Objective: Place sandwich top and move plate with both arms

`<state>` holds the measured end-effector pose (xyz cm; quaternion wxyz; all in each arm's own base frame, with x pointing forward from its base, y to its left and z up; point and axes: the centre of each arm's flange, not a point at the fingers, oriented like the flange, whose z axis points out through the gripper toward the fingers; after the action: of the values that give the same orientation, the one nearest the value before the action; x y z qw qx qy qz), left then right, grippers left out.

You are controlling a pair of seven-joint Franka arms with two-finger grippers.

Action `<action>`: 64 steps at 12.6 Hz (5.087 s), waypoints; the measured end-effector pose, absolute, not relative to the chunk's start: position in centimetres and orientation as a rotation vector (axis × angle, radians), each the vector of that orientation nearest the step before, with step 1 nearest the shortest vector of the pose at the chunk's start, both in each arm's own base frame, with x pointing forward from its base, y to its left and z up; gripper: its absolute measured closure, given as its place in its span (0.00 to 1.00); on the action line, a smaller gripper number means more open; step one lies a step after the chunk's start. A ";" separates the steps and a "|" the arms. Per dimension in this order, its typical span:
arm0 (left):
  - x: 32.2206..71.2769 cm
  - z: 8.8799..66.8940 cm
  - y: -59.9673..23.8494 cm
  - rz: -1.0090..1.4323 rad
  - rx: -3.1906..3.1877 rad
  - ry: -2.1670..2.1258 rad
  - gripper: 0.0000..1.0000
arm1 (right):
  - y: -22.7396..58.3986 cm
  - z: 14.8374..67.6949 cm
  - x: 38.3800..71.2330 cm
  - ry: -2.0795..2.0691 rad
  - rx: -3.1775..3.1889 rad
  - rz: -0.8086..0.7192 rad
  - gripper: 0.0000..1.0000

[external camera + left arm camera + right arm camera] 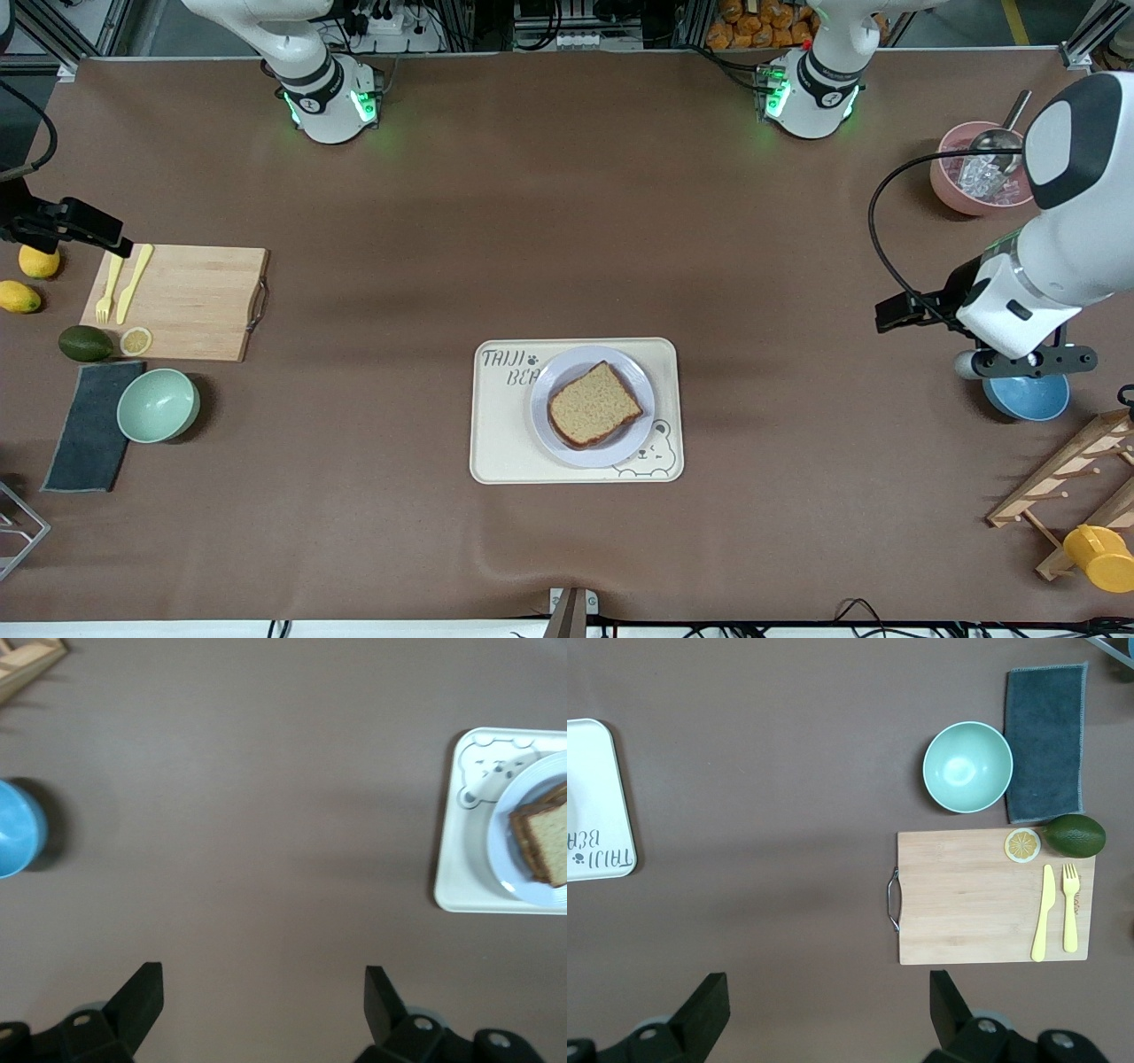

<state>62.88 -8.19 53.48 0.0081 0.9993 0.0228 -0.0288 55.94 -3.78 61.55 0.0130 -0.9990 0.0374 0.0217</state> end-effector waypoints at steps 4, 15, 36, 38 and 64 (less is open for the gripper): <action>61.6 55.6 -7.9 -0.087 3.154 0.068 0.00 | -3.8 61.5 55.9 0.117 -3.113 0.068 0.00; 60.5 58.6 -6.3 -0.021 3.158 0.111 0.00 | -3.8 61.5 55.9 0.116 -3.113 0.068 0.00; 58.9 60.9 -4.0 -0.026 3.164 0.173 0.00 | -3.8 61.5 55.9 0.116 -3.113 0.067 0.00; 57.6 62.5 -3.6 -0.029 3.169 0.185 0.00 | -3.8 61.5 55.9 0.116 -3.113 0.067 0.00; 52.9 64.2 -5.3 0.022 3.178 0.152 0.00 | -3.7 61.5 55.9 0.115 -3.113 0.068 0.00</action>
<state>52.91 -5.30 64.24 -0.0202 0.9986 0.0479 0.0068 55.94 -3.74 61.55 0.0130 -0.9990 0.0371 0.0217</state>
